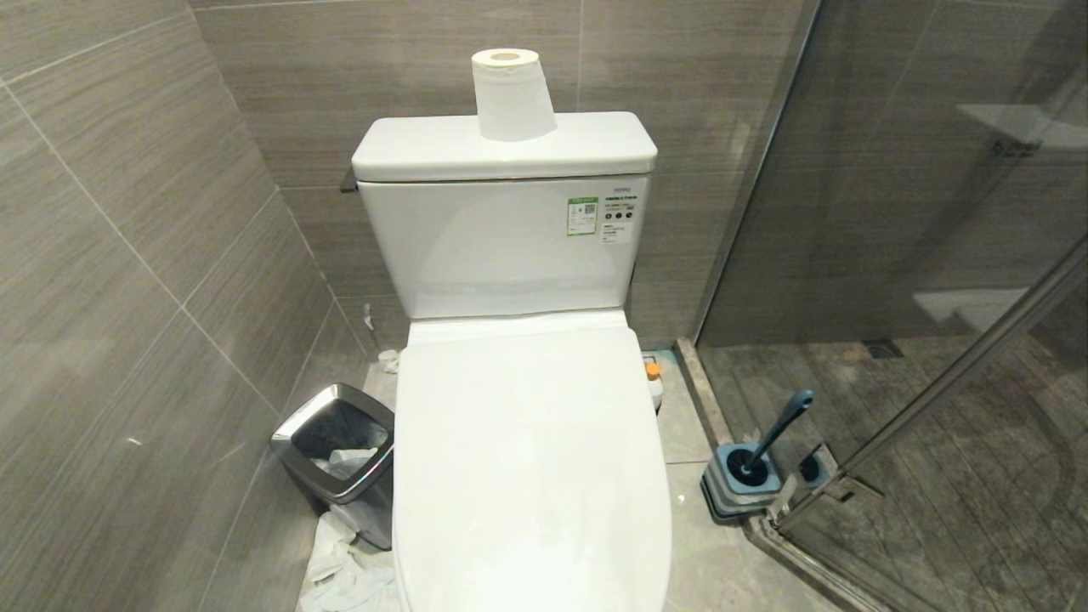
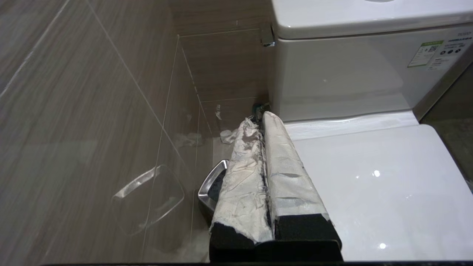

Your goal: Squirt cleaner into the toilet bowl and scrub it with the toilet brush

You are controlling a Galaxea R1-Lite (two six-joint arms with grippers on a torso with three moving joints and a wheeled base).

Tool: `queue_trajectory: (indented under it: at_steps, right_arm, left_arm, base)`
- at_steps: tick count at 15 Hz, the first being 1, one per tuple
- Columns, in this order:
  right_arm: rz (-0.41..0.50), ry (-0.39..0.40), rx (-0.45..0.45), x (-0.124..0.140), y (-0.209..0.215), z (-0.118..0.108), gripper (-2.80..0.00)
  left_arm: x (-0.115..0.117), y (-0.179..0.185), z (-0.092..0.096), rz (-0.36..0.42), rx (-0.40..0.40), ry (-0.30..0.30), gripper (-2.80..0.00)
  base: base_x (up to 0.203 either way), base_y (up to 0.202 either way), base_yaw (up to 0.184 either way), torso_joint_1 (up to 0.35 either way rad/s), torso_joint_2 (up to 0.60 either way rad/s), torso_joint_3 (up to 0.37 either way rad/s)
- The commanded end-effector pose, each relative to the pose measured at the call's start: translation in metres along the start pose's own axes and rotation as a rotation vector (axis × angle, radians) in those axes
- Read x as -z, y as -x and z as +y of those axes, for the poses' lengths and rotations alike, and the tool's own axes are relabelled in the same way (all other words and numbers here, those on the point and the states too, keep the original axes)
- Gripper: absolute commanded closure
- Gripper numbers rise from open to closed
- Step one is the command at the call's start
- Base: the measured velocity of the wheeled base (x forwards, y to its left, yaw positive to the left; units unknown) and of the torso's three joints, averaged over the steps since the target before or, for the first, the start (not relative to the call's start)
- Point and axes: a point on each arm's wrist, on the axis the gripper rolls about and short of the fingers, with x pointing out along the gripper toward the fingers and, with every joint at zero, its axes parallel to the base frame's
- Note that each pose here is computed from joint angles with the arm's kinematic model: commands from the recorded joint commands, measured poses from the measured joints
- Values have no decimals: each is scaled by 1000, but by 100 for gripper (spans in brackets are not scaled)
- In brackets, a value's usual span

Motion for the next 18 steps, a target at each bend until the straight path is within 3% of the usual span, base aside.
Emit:
queue_trajectory:
  at_steps: [1,6,10,12,15,18]
  right_arm:
    - [1,0,-1,0,0,0,0]
    - [1,0,-1,0,0,0,0]
    - [1,0,-1,0,0,0,0]
    - [1,0,-1,0,0,0,0]
    - [1,0,-1,0,0,0,0]
    - [1,0,-1,0,0,0,0]
  left_arm:
    - [-1,45,3,-34,-5,3,0]
    - [17,126,9,-121,29,21,0]
    - [60,173,14,-134,76,19,0]
    - [84,181,11,-97,60,6,0]
    - [93,180,3,-67,16,-2,0]
    - [126,178,-5,-23,40,-8,0]
  base:
    - [0,0,0,0,0,0]
    - [0,0,0,0,0,0]
    - [0,0,0,0,0,0]
    - [0,0,0,0,0,0]
    - [0,0,0,0,0,0]
    - [0,0,0,0,0,0]
